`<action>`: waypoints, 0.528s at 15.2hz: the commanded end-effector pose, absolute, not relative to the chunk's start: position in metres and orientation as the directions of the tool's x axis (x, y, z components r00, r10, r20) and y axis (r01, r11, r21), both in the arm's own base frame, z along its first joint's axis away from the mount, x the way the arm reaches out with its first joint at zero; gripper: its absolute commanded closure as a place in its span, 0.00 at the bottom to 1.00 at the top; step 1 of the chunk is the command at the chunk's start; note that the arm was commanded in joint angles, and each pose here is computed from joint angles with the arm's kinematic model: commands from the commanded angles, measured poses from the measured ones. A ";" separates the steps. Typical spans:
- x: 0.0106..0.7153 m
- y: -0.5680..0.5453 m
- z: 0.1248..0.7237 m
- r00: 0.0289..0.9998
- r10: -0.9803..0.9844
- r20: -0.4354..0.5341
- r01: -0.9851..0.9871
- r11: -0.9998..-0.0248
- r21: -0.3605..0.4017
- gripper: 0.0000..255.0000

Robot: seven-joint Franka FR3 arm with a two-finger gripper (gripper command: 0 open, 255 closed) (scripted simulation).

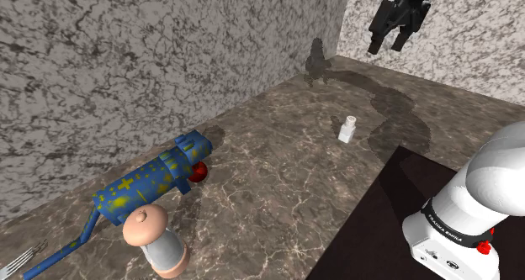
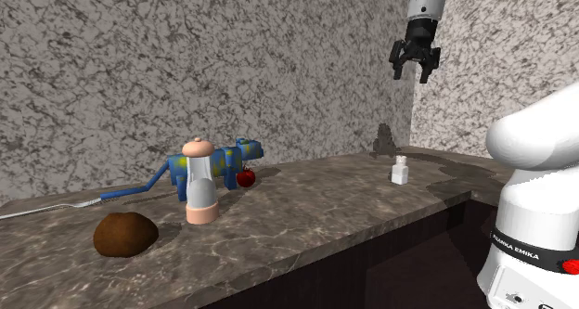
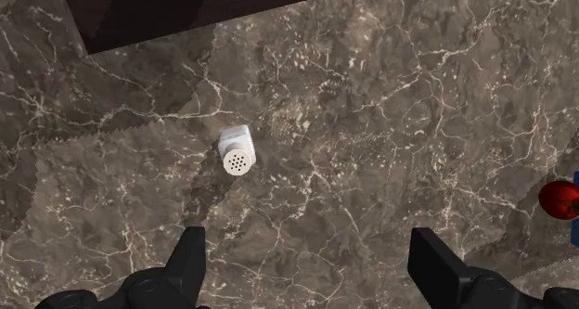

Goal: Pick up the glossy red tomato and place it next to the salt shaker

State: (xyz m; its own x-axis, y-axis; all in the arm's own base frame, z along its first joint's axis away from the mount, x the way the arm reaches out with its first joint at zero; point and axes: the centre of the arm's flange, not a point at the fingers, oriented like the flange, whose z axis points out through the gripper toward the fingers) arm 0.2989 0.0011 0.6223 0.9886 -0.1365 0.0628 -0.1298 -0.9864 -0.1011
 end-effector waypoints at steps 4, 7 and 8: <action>0.304 0.037 0.606 0.981 -0.188 0.054 -0.182 -0.978 -0.098 0.00; 0.311 0.074 0.589 0.970 -0.239 0.046 -0.234 -0.968 -0.095 0.00; 0.314 0.086 0.583 0.966 -0.256 0.043 -0.251 -0.963 -0.094 0.00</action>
